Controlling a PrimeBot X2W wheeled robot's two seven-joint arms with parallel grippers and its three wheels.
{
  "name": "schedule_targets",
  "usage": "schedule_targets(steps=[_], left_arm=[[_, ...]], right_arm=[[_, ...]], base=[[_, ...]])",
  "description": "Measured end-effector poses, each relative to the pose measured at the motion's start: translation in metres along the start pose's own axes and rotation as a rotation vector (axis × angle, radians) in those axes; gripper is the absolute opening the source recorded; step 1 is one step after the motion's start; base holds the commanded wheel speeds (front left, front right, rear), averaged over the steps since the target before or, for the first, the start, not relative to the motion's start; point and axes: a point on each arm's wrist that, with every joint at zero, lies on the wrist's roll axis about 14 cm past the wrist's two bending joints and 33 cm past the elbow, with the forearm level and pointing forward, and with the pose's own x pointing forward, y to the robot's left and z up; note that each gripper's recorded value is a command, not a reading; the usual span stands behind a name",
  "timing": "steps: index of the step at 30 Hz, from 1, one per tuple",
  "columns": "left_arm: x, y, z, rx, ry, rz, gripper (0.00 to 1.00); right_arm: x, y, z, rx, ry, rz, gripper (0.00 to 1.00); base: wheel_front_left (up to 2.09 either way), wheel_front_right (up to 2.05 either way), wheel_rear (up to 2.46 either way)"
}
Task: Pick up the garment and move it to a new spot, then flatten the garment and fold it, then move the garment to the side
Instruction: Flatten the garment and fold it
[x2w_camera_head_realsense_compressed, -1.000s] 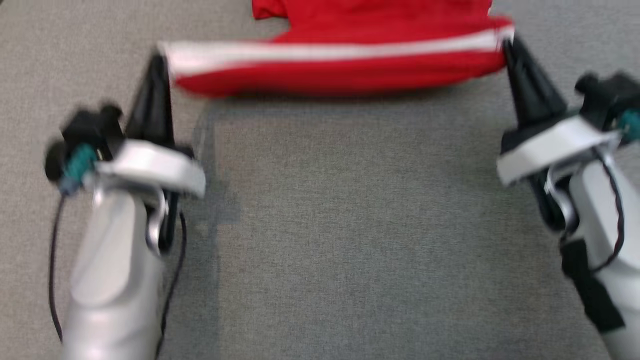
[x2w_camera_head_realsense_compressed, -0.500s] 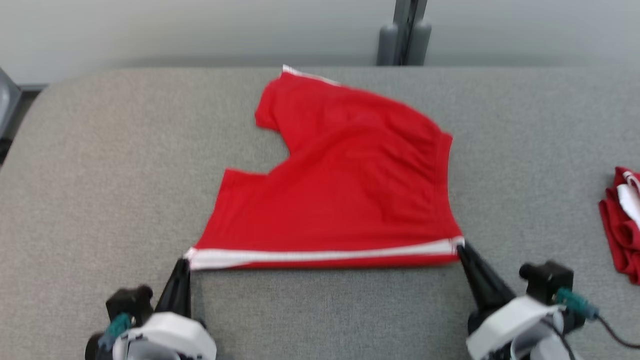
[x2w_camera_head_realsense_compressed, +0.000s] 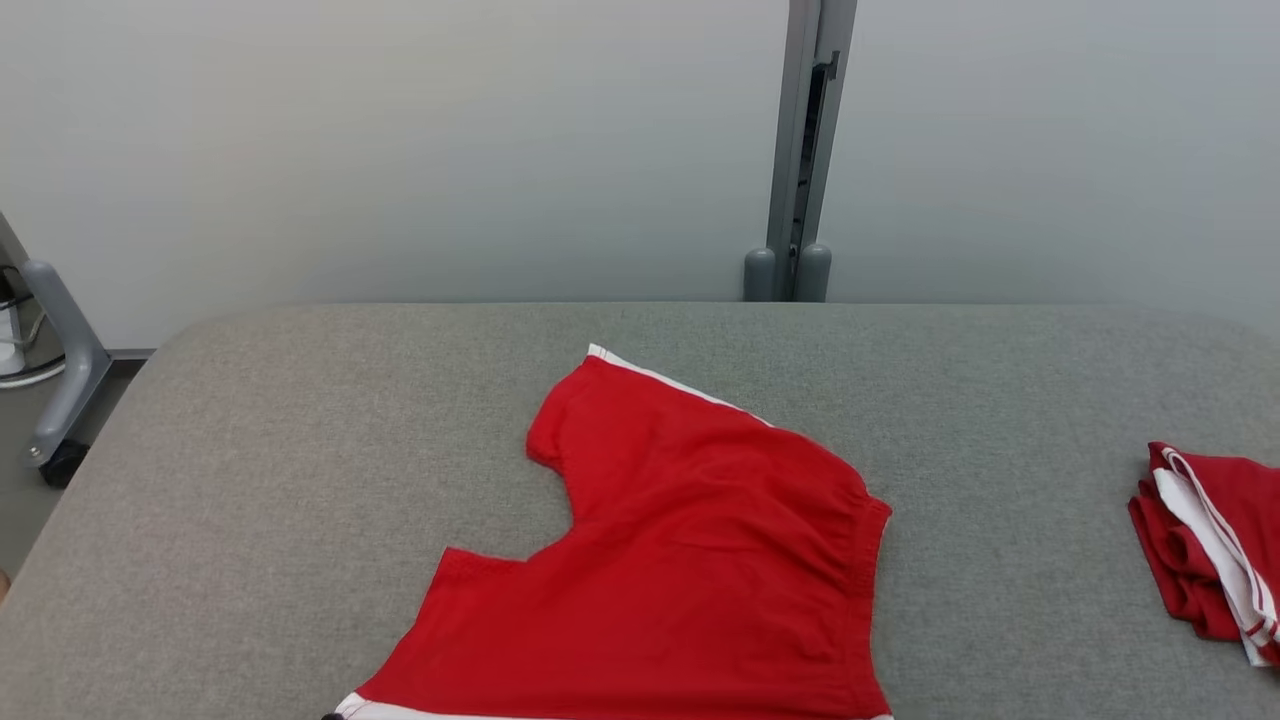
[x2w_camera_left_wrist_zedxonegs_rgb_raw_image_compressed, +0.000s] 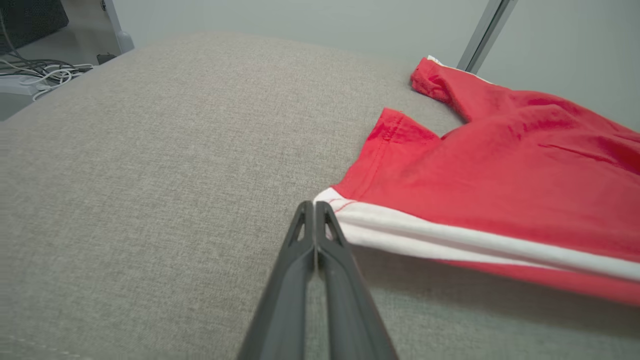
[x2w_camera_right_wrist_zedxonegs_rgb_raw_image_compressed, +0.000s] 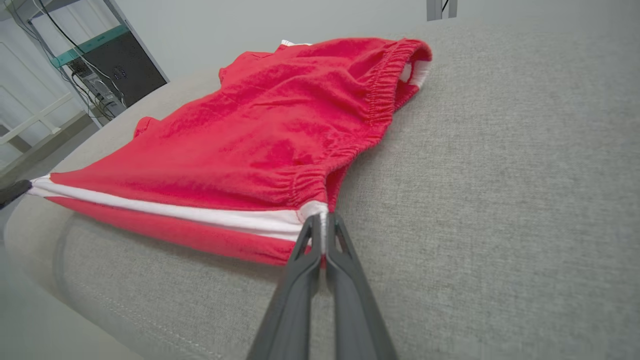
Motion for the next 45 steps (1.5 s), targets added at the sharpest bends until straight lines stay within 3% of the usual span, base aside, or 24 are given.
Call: schedule_targets(steps=[4, 9, 17, 25, 29, 34, 45], left_arm=[[-0.002, -0.001, 0.000, 0.003, -0.003, -0.008, 0.00], [0.013, -0.015, 0.018, 0.026, -0.044, -0.057, 0.00], [0.081, -0.069, 0.095, 0.160, -0.189, -0.229, 0.00], [0.166, -0.125, 0.135, 0.341, -0.202, -0.379, 0.00], [0.200, -0.151, 0.124, 0.412, -0.154, -0.446, 0.00], [0.235, -0.175, 0.091, 0.422, -0.065, -0.499, 0.00], [0.276, -0.202, 0.079, 0.406, -0.057, -0.482, 0.00]], right_arm=[[-0.012, 0.003, -0.013, 0.001, 0.025, 0.001, 0.00], [-0.010, 0.002, -0.004, 0.025, -0.007, -0.008, 0.00], [0.033, -0.015, 0.059, 0.085, -0.163, -0.051, 0.00], [0.091, -0.047, 0.102, 0.078, -0.228, -0.095, 0.00], [0.110, -0.068, 0.095, 0.087, -0.196, -0.134, 0.00], [0.127, -0.087, 0.074, 0.114, -0.140, -0.164, 0.00], [0.133, -0.101, 0.061, 0.148, -0.127, -0.185, 0.00]], base=[[0.00, 0.00, 0.00], [0.00, 0.00, 0.00], [0.00, 0.00, 0.00], [0.00, 0.00, 0.00], [0.00, 0.00, 0.00], [0.00, 0.00, 0.00], [0.00, 0.00, 0.00]])
